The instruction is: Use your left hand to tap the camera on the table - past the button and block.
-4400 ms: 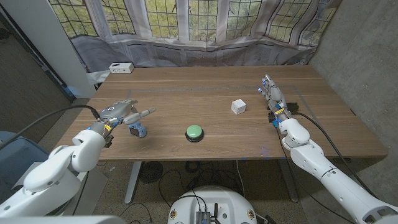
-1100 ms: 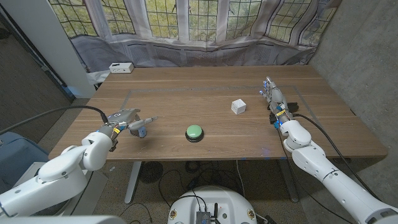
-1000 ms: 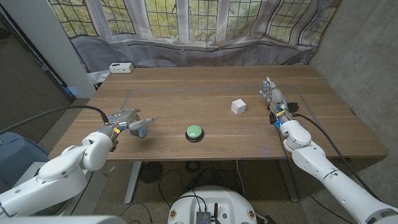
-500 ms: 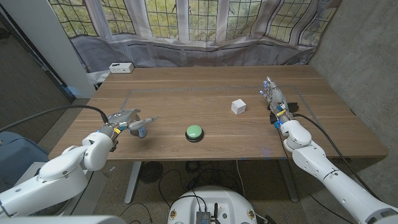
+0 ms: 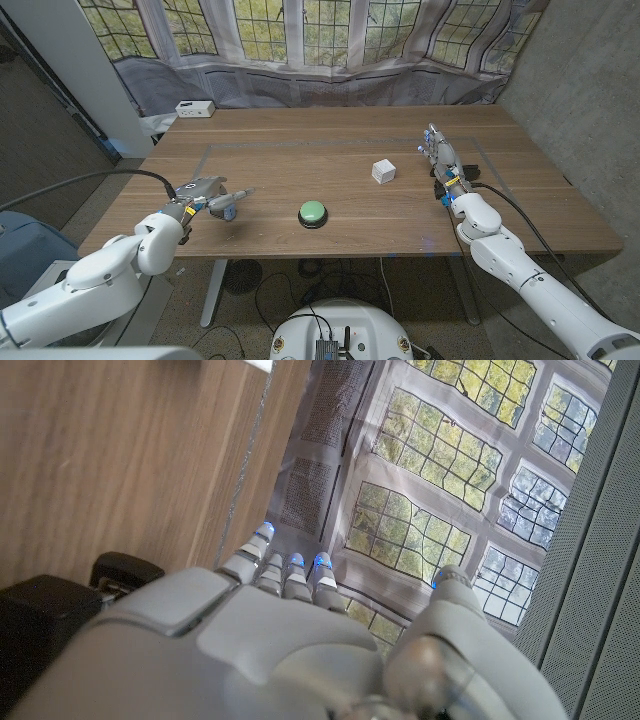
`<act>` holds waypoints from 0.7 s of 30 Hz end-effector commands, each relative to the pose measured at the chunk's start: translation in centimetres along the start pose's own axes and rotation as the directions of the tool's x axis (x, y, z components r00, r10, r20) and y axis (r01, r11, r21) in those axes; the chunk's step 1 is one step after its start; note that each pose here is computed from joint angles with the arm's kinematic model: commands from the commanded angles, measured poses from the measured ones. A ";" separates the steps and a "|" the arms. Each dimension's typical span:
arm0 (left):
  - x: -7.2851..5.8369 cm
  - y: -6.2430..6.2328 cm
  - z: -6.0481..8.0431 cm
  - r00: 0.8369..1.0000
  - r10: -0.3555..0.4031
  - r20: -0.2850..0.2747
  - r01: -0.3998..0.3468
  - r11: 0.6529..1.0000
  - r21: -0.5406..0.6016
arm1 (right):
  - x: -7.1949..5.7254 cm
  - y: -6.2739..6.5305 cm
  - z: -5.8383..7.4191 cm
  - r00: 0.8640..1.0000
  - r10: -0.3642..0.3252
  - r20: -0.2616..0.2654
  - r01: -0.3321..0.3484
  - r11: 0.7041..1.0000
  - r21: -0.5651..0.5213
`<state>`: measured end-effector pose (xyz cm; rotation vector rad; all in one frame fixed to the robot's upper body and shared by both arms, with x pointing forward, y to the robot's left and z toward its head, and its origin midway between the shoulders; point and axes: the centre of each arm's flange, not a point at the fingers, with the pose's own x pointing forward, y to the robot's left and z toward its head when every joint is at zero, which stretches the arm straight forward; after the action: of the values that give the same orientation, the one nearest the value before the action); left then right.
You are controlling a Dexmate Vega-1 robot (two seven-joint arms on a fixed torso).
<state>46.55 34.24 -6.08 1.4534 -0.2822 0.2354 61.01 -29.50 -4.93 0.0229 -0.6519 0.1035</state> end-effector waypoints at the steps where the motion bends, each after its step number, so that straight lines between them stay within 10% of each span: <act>1: 0.2 -0.4 0.0 1.000 -0.003 0.004 0.003 1.000 0.000 | -0.3 -0.1 0.2 1.000 -0.011 0.006 0.011 1.000 -0.004; 21: -0.2 -0.5 -0.4 1.000 0.015 -0.011 -0.015 1.000 -0.013 | 0.3 0.3 0.5 1.000 0.001 0.009 -0.001 1.000 -0.004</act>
<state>46.65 34.35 -6.56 1.4427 -0.2847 0.2433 60.76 -29.55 -4.66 0.0235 -0.6590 0.0951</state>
